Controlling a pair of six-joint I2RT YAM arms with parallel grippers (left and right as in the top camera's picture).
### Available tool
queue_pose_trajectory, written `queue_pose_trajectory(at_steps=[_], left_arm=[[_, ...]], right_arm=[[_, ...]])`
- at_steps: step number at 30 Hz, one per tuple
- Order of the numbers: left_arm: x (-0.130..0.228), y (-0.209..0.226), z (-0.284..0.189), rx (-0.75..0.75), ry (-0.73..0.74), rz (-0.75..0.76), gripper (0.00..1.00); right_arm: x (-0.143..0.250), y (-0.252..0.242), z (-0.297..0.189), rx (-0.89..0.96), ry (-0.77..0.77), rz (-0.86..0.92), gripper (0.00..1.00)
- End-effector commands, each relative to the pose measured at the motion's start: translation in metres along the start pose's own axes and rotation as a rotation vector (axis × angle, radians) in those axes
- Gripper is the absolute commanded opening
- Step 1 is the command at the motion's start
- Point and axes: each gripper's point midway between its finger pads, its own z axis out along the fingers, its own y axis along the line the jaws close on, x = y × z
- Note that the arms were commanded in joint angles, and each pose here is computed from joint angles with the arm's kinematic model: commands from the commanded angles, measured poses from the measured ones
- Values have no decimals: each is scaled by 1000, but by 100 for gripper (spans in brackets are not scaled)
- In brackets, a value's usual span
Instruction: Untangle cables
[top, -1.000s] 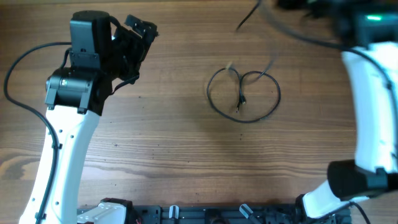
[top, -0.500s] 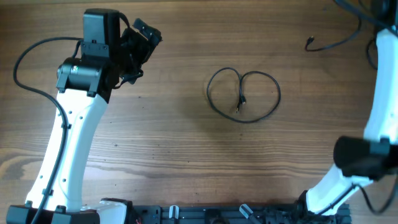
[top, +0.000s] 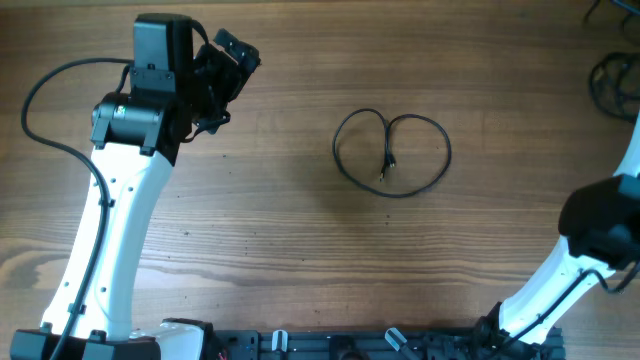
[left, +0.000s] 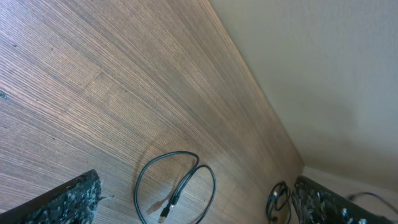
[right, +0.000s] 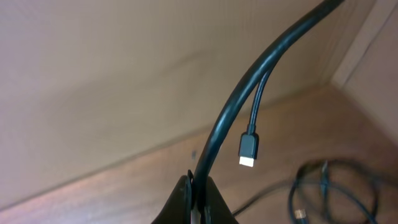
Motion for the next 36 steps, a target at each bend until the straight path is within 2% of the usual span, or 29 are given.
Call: queue_pose_trajectory(at_steps=[1,6,7,8,9,10,13,17,20,23,27,31,36], left_arm=[[-3,3,4,-14,-9,20,100],[-3,4,4,-17,-7,20,100],[-3,4,4,-17,-7,20,100],[-3,4,4,-17,-7,20,100],[-3,4,4,-17,-7,20,100],[-2,4,4,-17,-7,20,100],[2,2,5,-15,1,29,100],[9,-2,6,-9,14,109,100],[17,-6,7,-1,28,188,100],[25,-9,10,0,38,266,99],[12,3,19,-67,-7,263,99],[-12,22,25,-147,-79,238,100],[-27,50,41,-231,-66,207,100]], right_arm=[[57,-18,45,23,167,113,4],[108,-38,67,62,318,150,4],[111,-40,66,67,332,155,11],[113,-44,64,73,342,161,43],[113,-46,60,81,345,188,64],[109,-47,55,93,340,250,80],[87,-35,31,33,304,314,89],[48,-9,-23,-62,235,303,93],[42,36,-71,-252,269,216,93],[70,90,-103,-471,399,137,92],[129,142,-122,-553,611,-8,90],[179,173,-122,-444,742,-180,88],[237,204,-119,-272,843,-270,88]])
